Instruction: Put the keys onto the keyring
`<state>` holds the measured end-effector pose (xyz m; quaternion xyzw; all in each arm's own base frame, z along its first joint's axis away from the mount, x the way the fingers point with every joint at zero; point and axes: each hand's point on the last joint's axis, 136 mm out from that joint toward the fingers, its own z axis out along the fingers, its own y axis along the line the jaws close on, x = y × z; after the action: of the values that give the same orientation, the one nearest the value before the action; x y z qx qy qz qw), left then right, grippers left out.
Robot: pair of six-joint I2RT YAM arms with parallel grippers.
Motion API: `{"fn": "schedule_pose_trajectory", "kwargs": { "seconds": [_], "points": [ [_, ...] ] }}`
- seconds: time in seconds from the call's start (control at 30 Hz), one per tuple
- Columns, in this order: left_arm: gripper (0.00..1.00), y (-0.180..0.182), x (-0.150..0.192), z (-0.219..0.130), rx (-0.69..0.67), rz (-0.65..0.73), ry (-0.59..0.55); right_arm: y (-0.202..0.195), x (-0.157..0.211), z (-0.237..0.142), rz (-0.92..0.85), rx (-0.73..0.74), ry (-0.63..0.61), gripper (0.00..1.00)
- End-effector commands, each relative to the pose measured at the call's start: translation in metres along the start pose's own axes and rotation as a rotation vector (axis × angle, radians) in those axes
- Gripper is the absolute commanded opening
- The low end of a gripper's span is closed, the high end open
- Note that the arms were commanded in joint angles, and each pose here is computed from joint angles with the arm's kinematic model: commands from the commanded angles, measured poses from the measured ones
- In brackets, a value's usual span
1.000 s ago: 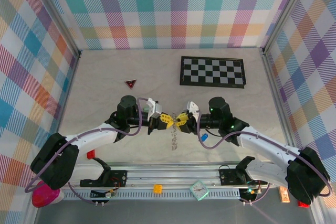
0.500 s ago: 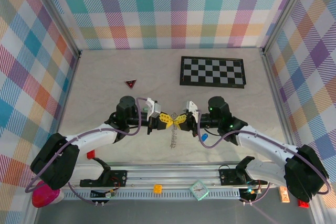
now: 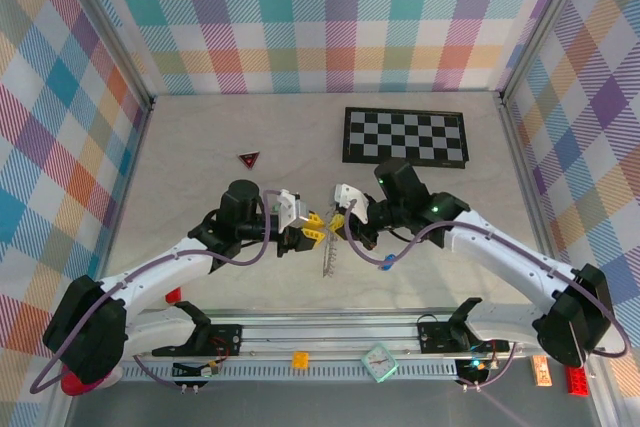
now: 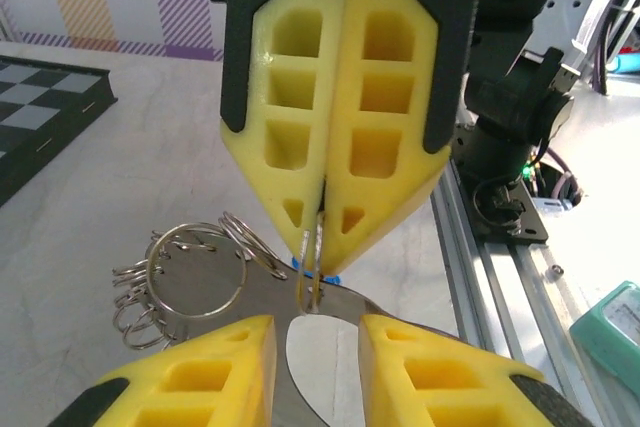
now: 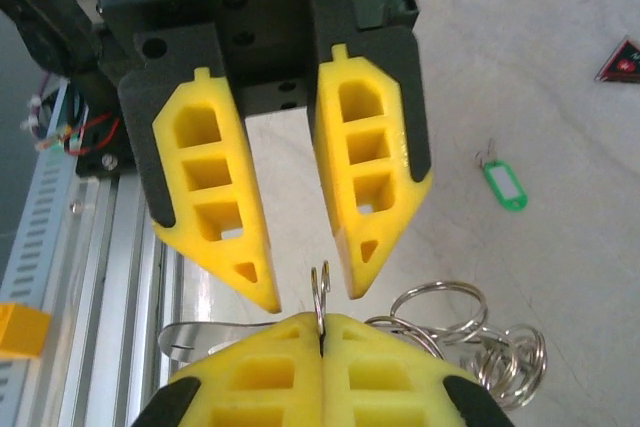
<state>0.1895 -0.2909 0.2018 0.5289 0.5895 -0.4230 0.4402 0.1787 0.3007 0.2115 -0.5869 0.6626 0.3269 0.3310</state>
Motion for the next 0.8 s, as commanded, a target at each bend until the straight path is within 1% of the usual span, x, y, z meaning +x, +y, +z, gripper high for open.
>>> {"fn": "schedule_pose_trajectory", "kwargs": {
  "seconds": [0.0,0.17,0.33,0.43,0.6,0.7,0.73,0.77],
  "points": [
    [0.26,-0.006,-0.006,0.0,0.02,0.036,0.017,0.012,0.012,-0.004,-0.047,-0.046,0.118,0.0],
    [0.25,-0.011,-0.007,0.001,0.052,0.038,0.025,0.014,0.001,-0.001,-0.08,-0.068,0.139,0.0],
    [0.22,-0.015,-0.009,0.002,0.067,0.05,0.034,0.013,0.001,0.005,-0.097,-0.074,0.193,0.0],
    [0.16,-0.015,-0.009,0.002,0.068,0.053,0.036,0.015,0.001,0.007,-0.102,-0.087,0.2,0.0],
    [0.0,-0.017,-0.01,0.002,0.078,0.054,0.032,0.019,-0.001,0.007,-0.093,-0.1,0.182,0.0],
    [0.0,-0.018,-0.012,0.002,0.089,0.054,0.017,0.018,-0.003,0.005,-0.083,-0.082,0.119,0.17],
    [0.0,-0.019,-0.013,0.002,0.091,0.054,0.008,0.016,-0.004,0.002,-0.069,-0.073,0.083,0.2],
    [0.0,-0.02,-0.014,0.002,0.094,0.053,-0.001,0.014,-0.007,-0.002,-0.054,-0.066,0.037,0.21]
  ]
}}
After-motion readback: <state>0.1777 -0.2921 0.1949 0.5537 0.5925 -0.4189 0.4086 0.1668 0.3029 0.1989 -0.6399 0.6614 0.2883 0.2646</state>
